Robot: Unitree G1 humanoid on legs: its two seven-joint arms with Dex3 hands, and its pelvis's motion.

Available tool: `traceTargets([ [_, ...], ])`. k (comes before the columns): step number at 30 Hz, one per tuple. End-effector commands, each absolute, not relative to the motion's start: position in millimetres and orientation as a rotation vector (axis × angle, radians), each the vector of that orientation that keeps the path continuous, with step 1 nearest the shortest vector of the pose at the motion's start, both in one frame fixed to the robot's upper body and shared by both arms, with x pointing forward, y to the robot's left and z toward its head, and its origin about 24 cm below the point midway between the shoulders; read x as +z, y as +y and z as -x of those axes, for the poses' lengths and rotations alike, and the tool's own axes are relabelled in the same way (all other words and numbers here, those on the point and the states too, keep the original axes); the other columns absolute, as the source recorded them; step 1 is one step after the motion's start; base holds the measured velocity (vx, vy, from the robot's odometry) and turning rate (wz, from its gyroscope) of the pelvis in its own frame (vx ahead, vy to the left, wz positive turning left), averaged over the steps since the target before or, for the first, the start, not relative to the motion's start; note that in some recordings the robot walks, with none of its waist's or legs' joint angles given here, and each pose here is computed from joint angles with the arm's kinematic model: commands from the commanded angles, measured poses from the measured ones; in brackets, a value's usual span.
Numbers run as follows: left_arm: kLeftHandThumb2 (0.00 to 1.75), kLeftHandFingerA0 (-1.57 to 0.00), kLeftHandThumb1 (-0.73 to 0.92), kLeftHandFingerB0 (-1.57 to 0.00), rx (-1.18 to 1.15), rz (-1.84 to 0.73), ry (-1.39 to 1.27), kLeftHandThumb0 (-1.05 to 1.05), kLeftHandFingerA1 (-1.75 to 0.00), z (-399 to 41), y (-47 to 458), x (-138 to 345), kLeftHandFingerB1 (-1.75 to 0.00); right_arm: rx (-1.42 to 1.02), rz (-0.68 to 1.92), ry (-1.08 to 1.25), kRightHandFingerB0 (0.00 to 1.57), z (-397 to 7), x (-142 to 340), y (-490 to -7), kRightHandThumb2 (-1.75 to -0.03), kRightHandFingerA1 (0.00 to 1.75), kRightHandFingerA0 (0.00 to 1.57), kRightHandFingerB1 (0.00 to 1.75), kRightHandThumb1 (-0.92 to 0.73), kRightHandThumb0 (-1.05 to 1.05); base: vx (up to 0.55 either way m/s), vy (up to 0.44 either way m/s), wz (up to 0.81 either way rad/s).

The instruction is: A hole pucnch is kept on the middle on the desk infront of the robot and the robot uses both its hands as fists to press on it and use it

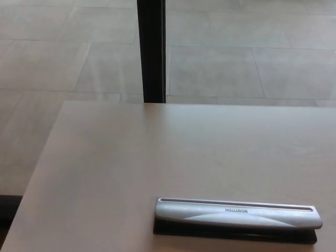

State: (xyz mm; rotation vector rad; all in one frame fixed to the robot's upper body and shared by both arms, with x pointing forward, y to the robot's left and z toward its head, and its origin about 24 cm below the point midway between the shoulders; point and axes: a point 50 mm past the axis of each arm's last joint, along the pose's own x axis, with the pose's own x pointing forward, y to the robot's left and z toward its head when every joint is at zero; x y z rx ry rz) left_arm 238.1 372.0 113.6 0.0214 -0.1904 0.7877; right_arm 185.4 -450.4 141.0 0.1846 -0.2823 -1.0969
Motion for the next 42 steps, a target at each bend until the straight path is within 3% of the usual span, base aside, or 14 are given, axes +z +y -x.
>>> traceTargets([
  [1, 0.90, -0.73, 0.81, -0.61, 0.519, 0.167, -0.550, -0.02, -1.75, -284, 284, 223, -1.23, -0.762, -0.362, -0.631, 1.11, -219, 228, -381, -1.10, 1.57, 1.24, 1.03, -0.28, -0.48, 0.00, 0.000, 0.00],
  [4, 0.90, -0.79, 0.71, -0.71, 0.352, 0.152, -0.614, -0.18, -1.75, -301, 243, 231, -1.30, -0.519, -0.325, -0.698, 1.05, -226, 236, -347, -0.98, 1.62, 1.15, 1.00, -0.44, -0.44, 0.00, 0.000, 0.00],
  [5, 0.91, -0.83, 0.67, -0.75, 0.300, 0.198, -0.624, -0.23, -1.75, -304, 226, 233, -1.33, -0.450, -0.331, -0.700, 0.99, -228, 234, -336, -1.09, 1.37, 1.34, 1.01, -0.45, -0.45, 0.00, 0.000, 0.00],
  [6, 0.94, -0.86, 0.67, -0.73, 0.251, 0.207, -0.632, -0.24, -1.75, -305, 213, 234, -1.35, -0.417, -0.345, -0.691, 0.96, -229, 232, -327, -1.01, 1.70, 1.09, 1.04, -0.48, -0.37, 0.00, 0.000, 0.00],
  [8, 0.94, -0.89, 0.65, -0.70, 0.172, 0.207, -0.630, -0.29, -1.75, -304, 193, 233, -1.28, -0.364, -0.367, -0.653, 0.95, -231, 227, -313, -1.08, 1.52, 1.27, 1.07, -0.47, -0.34, 0.00, 0.000, 0.00],
  [9, 0.98, -0.89, 0.66, -0.68, 0.092, 0.200, -0.617, -0.30, -1.75, -302, 173, 231, -1.27, -0.303, -0.371, -0.600, 0.78, -236, 219, -300, -1.08, 1.75, 1.05, 1.24, -0.65, -0.26, 0.00, 0.000, 0.00],
  [11, 0.98, -0.87, 0.67, -0.71, -0.015, 0.208, -0.583, -0.25, -1.75, -297, 142, 223, -1.28, -0.186, -0.456, -0.489, 0.74, -245, 201, -276, -1.10, 1.75, 1.21, 1.25, -0.67, -0.24, 0.00, 0.000, 0.00],
  [14, 1.02, -0.89, 0.68, -0.74, -0.075, 0.238, -0.547, -0.21, -1.75, -293, 124, 215, -1.22, -0.134, -0.491, -0.431, 0.73, -248, 189, -256, -1.06, 1.75, 1.02, 1.22, -0.70, -0.26, 0.00, 0.000, 0.00],
  [15, 1.03, -0.93, 0.69, -0.74, -0.082, 0.251, -0.530, -0.22, -1.75, -291, 117, 212, -1.23, -0.106, -0.495, -0.401, 0.71, -249, 184, -251, -1.13, 1.75, 1.22, 1.21, -0.66, -0.27, 0.00, 0.000, 0.00],
  [16, 0.99, -0.92, 0.72, -0.59, -0.123, 0.258, -0.489, -0.23, -1.75, -288, 103, 204, -1.48, -0.029, -0.474, -0.362, 0.61, -250, 173, -240, -1.15, 1.75, 1.01, 1.36, -0.66, -0.28, 0.00, 0.000, 0.00],
  [20, 0.94, -0.88, 0.74, -0.58, -0.187, 0.289, -0.409, -0.25, -1.75, -283, 85, 187, -1.60, 0.049, -0.461, -0.286, 0.71, -250, 158, -226, -1.20, 1.75, 1.20, 1.29, -0.65, -0.27, 0.00, 0.000, 0.00],
  [26, 1.04, -0.88, 0.70, -0.69, -0.242, 0.378, -0.273, -0.27, -1.75, -277, 63, 164, -1.57, 0.028, -0.403, -0.142, 0.54, -247, 136, -211, -1.08, 1.75, 0.98, 1.63, -0.74, -0.32, 0.00, 0.000, 0.00],
  [32, 1.14, -0.94, 0.65, -0.67, -0.235, 0.404, -0.185, -0.28, -1.75, -270, 49, 147, -1.75, -0.047, -0.417, -0.084, 0.54, -245, 126, -202, -0.86, 1.75, 0.95, 1.34, -0.82, -0.27, 0.00, 0.000, 0.00],
  [42, 0.97, -0.91, 0.72, -0.61, -0.210, 0.417, -0.072, -0.32, -1.75, -262, 43, 116, -1.73, 0.003, -0.347, -0.020, 0.76, -240, 107, -193, -1.06, 1.75, 1.04, 1.35, -0.67, -0.25, 0.00, 0.000, 0.00],
])
